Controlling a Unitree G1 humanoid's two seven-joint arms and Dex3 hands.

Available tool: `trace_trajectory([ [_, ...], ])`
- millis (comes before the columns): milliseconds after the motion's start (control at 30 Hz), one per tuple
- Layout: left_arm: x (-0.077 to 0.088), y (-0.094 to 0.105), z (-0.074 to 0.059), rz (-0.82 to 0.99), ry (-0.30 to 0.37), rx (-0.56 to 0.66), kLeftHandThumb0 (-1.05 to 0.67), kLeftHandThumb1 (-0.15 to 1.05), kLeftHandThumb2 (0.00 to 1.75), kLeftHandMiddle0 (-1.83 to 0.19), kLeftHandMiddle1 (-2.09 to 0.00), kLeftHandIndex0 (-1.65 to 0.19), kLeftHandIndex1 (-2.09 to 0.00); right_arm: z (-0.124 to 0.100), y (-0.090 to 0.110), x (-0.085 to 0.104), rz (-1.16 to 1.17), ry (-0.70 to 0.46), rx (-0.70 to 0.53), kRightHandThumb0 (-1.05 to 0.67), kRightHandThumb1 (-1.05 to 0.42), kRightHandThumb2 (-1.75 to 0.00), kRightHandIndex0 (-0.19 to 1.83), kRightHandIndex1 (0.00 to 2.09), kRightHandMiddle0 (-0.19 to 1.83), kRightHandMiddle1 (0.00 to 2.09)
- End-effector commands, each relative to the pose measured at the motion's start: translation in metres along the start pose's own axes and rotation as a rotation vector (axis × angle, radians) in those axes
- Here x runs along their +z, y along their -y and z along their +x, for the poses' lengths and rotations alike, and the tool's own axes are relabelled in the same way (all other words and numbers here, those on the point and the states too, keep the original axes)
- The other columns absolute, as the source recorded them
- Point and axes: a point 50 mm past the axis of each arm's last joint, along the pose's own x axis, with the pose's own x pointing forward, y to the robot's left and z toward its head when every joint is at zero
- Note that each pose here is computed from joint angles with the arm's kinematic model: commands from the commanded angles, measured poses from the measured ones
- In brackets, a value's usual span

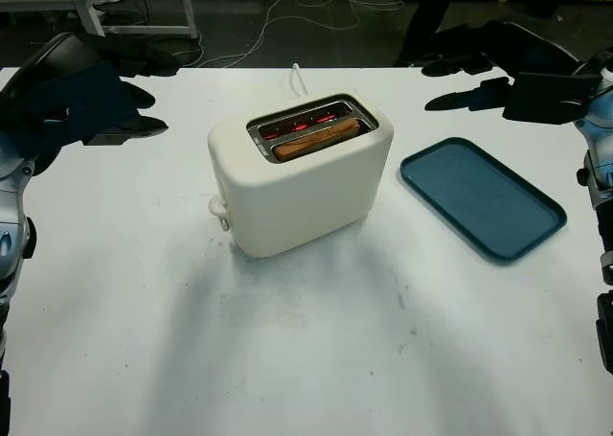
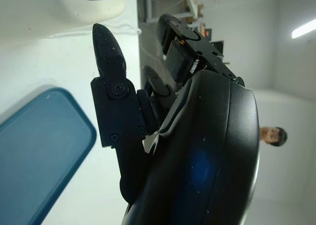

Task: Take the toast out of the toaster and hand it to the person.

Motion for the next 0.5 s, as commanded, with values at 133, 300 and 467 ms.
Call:
trace_trajectory([
  [133,-0.0018,-0.0006,-0.0021,-0.029,-0.009,0.015,-0.06,0.9,0.01,-0.52,-0.43,-0.59,-0.06,-0.0037,-0.0008,0.0008,0.029,-0.011,-0.005,-0.38,-0.92,-0.01,0.64,0.0,0.6,0.0],
  [300,-0.0015,-0.0007,-0.0017,-0.012,-0.002,0.017,-0.06,0.9,0.0,-0.53,-0.45,-0.61,-0.07,-0.0039,-0.0019,0.001,0.022,-0.011,-0.002,-0.37,-0.92,-0.01,0.65,0.0,0.6,0.0],
  [467,0.0003,-0.0014,-0.0023,0.009,0.002,0.01,-0.06,0.9,0.0,-0.54,-0.45,-0.62,-0.07,-0.0045,-0.0022,0.0011,0.01,-0.007,-0.001,-0.42,-0.92,0.0,0.66,0.01,0.61,0.01],
])
